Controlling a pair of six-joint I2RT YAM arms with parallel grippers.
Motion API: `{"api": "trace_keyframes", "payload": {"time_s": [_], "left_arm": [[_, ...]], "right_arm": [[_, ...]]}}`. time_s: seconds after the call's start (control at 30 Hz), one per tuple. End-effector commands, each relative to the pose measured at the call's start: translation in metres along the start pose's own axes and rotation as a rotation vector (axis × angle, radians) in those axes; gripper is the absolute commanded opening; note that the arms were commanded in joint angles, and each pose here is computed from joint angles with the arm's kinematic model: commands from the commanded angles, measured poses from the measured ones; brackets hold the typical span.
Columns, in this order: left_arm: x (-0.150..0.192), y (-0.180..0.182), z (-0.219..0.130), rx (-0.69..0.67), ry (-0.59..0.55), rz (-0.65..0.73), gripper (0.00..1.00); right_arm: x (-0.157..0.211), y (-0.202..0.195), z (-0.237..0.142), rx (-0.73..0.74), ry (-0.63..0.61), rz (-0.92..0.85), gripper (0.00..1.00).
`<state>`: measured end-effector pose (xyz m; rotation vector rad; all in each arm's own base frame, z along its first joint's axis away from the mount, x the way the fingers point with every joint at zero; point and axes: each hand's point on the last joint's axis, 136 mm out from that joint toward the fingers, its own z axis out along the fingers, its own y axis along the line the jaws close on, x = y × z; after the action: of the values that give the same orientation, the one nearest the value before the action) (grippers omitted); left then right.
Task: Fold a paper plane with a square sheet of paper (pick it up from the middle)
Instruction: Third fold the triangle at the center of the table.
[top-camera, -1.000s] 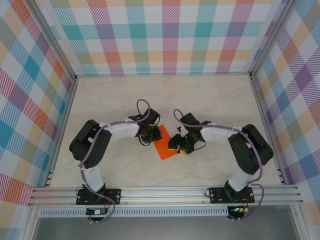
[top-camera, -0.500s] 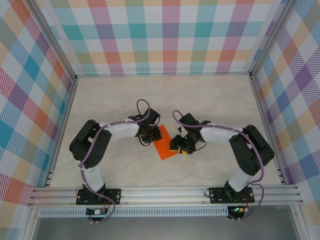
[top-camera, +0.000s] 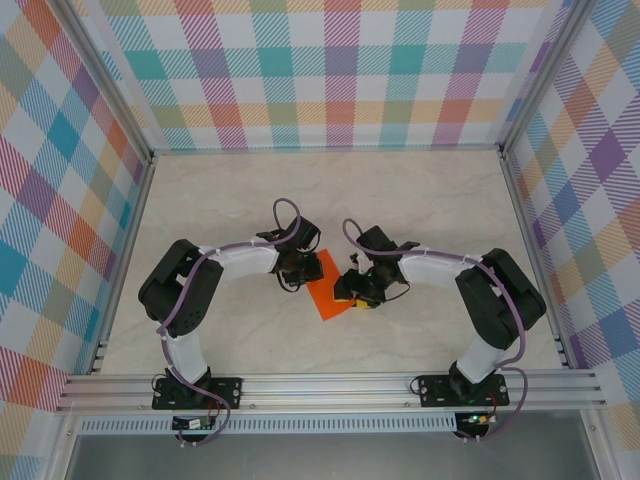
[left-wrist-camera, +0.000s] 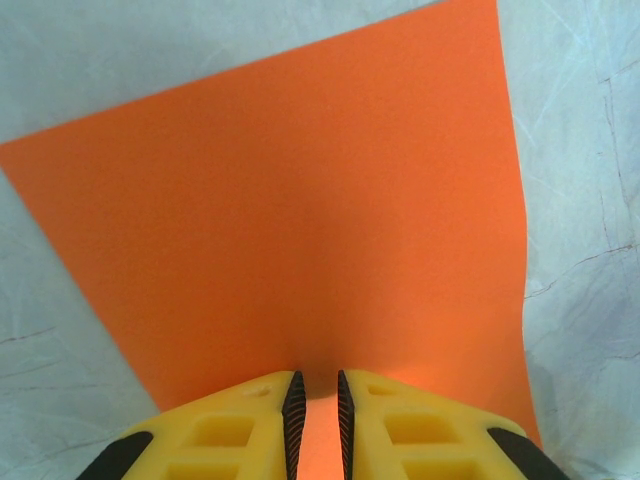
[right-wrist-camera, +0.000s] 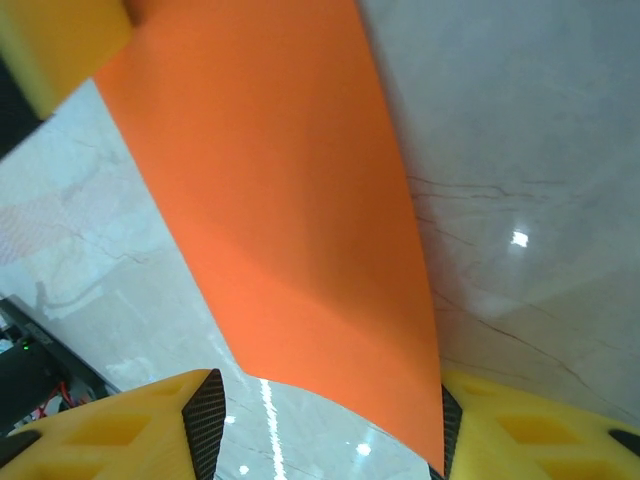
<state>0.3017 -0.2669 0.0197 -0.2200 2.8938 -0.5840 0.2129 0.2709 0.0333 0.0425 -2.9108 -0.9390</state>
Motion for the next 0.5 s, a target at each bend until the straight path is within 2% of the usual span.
{"api": "trace_keyframes", "payload": {"time_s": [0.0,0.2,0.37,0.47], "left_arm": [[0.016,0.032,0.011,-0.113,0.043,-0.019,0.2],[0.016,0.032,0.01,-0.116,0.04,-0.018,0.2],[0.014,0.03,0.007,-0.114,0.034,-0.011,0.2],[0.014,0.03,0.008,-0.118,0.036,-0.01,0.2]], "right_arm": [[0.002,0.012,0.004,-0.063,0.023,-0.014,0.56],[-0.003,0.013,0.006,-0.083,-0.004,0.017,0.53],[-0.006,0.005,-0.002,-0.043,-0.073,0.067,0.39],[-0.004,0.001,-0.009,-0.026,-0.1,0.084,0.33]]}}
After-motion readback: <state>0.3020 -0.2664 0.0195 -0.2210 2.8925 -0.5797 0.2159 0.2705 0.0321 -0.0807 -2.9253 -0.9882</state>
